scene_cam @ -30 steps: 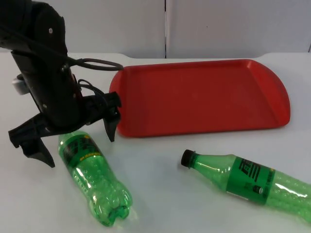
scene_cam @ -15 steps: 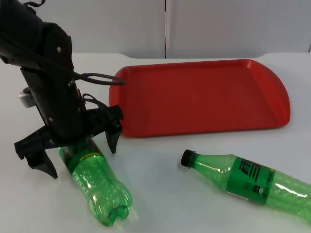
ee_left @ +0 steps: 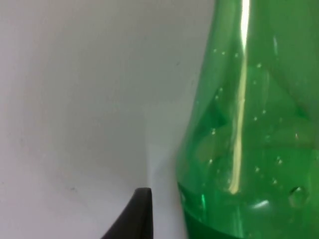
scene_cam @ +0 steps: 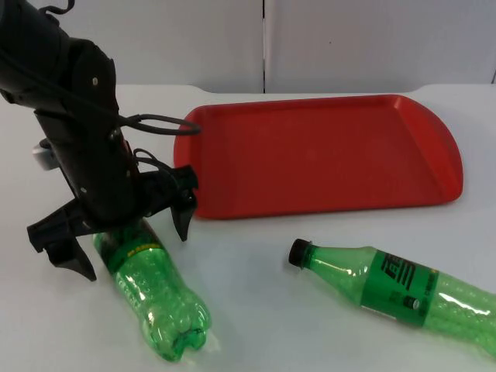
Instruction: Place the bottle upright on the tray.
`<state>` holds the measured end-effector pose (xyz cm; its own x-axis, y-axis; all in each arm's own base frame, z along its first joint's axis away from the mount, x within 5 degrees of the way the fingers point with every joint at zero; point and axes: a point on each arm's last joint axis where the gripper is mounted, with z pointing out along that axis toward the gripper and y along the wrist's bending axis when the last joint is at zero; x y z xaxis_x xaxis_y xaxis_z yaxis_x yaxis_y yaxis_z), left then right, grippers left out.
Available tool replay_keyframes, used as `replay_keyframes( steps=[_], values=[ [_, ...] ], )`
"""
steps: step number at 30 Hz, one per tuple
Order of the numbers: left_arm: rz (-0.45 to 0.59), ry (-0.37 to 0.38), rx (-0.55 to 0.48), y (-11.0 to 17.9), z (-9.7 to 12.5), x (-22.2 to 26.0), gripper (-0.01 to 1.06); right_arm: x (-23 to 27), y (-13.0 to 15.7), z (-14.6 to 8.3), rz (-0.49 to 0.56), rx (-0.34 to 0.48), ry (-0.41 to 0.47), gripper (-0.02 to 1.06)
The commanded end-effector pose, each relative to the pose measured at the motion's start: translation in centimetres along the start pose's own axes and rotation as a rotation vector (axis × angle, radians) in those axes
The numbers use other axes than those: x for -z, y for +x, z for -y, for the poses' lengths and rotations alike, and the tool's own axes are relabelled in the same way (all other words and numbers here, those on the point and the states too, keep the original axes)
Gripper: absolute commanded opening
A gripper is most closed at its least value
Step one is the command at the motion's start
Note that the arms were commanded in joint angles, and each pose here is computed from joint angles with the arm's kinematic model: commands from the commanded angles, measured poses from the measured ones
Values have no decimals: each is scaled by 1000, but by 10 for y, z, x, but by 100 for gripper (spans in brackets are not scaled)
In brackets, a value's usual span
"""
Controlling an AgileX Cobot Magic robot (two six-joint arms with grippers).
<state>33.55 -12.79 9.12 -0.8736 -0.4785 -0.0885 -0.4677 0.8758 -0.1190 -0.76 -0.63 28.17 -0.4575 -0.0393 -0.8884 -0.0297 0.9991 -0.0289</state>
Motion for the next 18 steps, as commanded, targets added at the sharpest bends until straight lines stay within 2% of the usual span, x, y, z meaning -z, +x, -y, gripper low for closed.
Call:
replay_keyframes(
  steps=[1, 4, 8, 11, 12, 16, 18],
  values=[
    [10, 10, 5, -3, 1, 2, 105, -1, 1, 0, 5, -1, 5, 105],
    [10, 7, 1, -3, 1, 2, 104, -1, 1, 0, 5, -1, 5, 105],
    [9, 5, 1, -3, 0, 2, 95, -1, 1, 0, 5, -1, 5, 105],
    [6, 2, 1, -2, 0, 2, 73, -1, 1, 0, 5, -1, 5, 105],
    [6, 2, 1, -2, 0, 2, 73, -1, 1, 0, 5, -1, 5, 105],
    [6, 2, 0, -2, 0, 2, 54, -1, 1, 0, 5, -1, 5, 105],
    [6, 2, 0, -2, 0, 2, 51, -1, 1, 0, 5, -1, 5, 105]
  ],
)
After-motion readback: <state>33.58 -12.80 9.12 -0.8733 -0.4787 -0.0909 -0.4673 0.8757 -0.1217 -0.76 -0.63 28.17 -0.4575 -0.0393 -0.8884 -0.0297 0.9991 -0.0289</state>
